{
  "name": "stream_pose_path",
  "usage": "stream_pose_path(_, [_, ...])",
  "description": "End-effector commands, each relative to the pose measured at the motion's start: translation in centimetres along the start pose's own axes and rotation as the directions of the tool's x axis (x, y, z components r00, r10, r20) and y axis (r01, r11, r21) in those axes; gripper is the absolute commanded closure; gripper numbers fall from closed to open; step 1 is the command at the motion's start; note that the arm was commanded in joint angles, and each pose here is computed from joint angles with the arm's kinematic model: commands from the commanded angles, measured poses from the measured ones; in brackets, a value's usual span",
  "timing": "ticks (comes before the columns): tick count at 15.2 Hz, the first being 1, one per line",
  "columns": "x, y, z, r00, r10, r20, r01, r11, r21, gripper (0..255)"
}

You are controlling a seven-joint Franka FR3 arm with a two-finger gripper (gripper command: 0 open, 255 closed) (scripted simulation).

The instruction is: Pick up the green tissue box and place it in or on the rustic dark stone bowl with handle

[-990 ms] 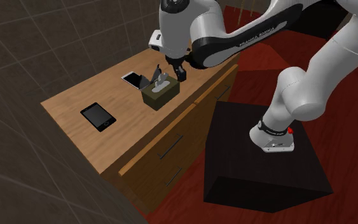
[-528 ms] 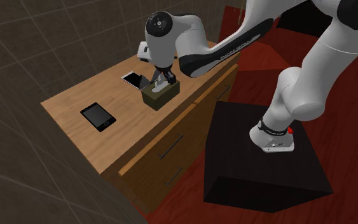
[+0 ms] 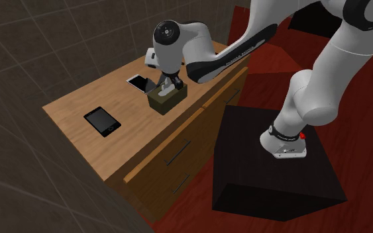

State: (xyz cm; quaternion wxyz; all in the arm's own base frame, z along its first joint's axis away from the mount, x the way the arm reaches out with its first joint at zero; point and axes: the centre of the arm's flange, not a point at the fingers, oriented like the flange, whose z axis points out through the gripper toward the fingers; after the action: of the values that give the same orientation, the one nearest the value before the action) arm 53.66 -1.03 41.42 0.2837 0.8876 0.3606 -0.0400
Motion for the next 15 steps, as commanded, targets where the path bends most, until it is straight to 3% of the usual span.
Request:
stream_pose_path(1, [0.01,0.01,0.04,1.0,0.0,0.0,0.0,1.0,0.0,0])
stream_pose_path(4, [0.01,0.01,0.03,1.0,0.0,0.0,0.0,1.0,0.0,0])
stream_pose_path(5, [0.01,0.01,0.03,1.0,0.0,0.0,0.0,1.0,0.0,255])
stream_pose_path(15, [-0.14,0.26,-0.41,1.0,0.0,0.0,0.0,1.0,0.0,255])
